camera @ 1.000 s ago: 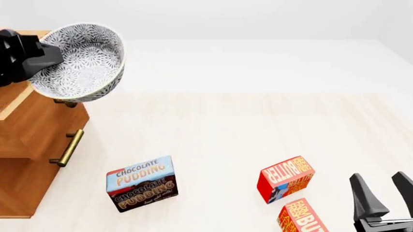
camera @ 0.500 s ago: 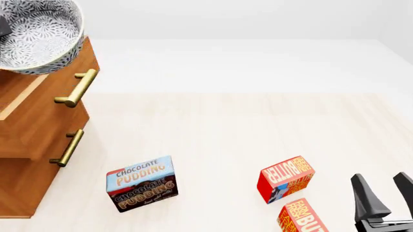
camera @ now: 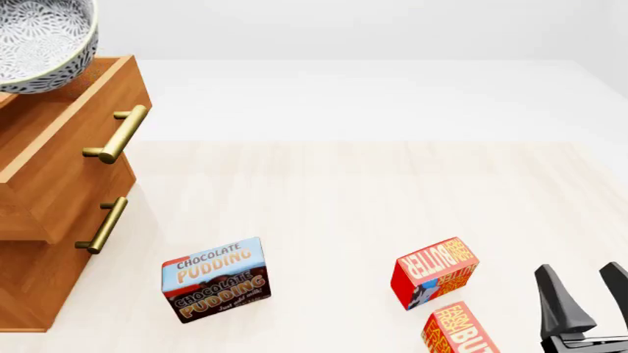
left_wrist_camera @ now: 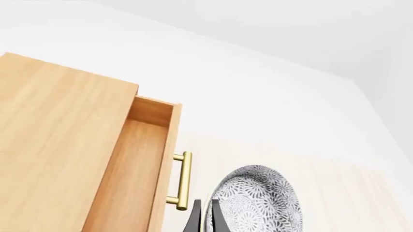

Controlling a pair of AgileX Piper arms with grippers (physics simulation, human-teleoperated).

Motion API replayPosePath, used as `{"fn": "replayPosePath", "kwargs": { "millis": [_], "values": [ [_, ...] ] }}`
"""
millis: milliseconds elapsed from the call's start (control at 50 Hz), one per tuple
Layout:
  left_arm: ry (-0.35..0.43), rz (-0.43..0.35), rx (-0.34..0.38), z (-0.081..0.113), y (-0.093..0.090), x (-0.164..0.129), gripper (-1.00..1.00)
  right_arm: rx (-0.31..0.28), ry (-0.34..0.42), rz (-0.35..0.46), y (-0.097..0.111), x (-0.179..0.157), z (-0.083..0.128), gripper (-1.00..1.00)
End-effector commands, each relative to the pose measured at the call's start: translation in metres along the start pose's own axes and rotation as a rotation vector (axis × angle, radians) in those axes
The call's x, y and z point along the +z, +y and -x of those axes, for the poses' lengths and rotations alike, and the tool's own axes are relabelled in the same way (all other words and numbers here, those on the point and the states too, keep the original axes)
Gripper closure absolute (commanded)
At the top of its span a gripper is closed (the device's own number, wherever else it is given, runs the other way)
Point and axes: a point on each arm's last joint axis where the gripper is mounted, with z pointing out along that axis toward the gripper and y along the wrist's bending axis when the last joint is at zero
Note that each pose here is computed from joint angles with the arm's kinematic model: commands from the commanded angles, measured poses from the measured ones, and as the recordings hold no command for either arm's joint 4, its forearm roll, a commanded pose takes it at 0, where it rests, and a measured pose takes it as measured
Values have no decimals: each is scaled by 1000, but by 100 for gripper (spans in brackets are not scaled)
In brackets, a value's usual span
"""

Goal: Put the bowl in the top drawer of the cabinet.

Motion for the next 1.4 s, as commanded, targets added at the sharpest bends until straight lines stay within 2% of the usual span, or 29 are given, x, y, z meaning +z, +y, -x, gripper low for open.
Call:
{"fn": "replayPosePath", "kwargs": {
  "millis": [20, 180, 260, 340, 420, 620, 860, 880, 900, 1000, 1020, 1100, 1220, 1280, 1340, 1400],
  "values": [
    [-15, 7, -1, 2, 1, -1, 100, -2, -4, 1, 0, 0, 0, -100],
    [-15, 7, -1, 2, 1, -1, 100, -2, -4, 1, 0, 0, 0, -100],
    [21, 76, 12, -2, 12, 11, 100, 0, 1, 0, 0, 0, 0, -100],
    [29, 93, -20, -3, 14, 13, 100, 1, 0, 1, 0, 0, 0, -100],
    [52, 117, -30, -7, 19, 17, 100, 2, 1, -1, 0, 0, 0, -100],
    [43, 164, -41, -2, 26, 20, 100, 2, 1, 2, 0, 0, 0, -100],
    [8, 248, -97, 8, 39, 20, 100, 1, 0, 2, 0, 0, 0, -100],
    [5, 246, -99, 8, 39, 20, 100, 2, 1, 5, 0, 0, 0, -100],
    [18, 270, -137, 3, 44, 23, 100, 1, -2, 4, 0, 0, 0, -100],
    [-13, 290, -151, 7, 48, 21, 100, 3, -3, 5, 0, 0, 0, -100],
    [-30, 308, -177, 8, 51, 21, 100, 4, -3, 6, 0, 0, 0, -100],
    [-31, 309, -185, 5, 51, 19, 100, 4, -3, 7, 0, 0, 0, -100],
    [-28, 333, -233, -4, 59, 24, 100, 2, -4, 8, 0, 0, 0, -100],
    [-46, 347, -242, -1, 61, 23, 100, 2, -4, 8, 0, 0, 0, -100],
    [-64, 367, -280, 3, 65, 22, 100, 2, -3, 8, 0, 0, 0, -100],
    [-66, 386, -279, 4, 69, 24, 100, 2, -4, 10, 1, 0, 0, -100]
  ]
}}
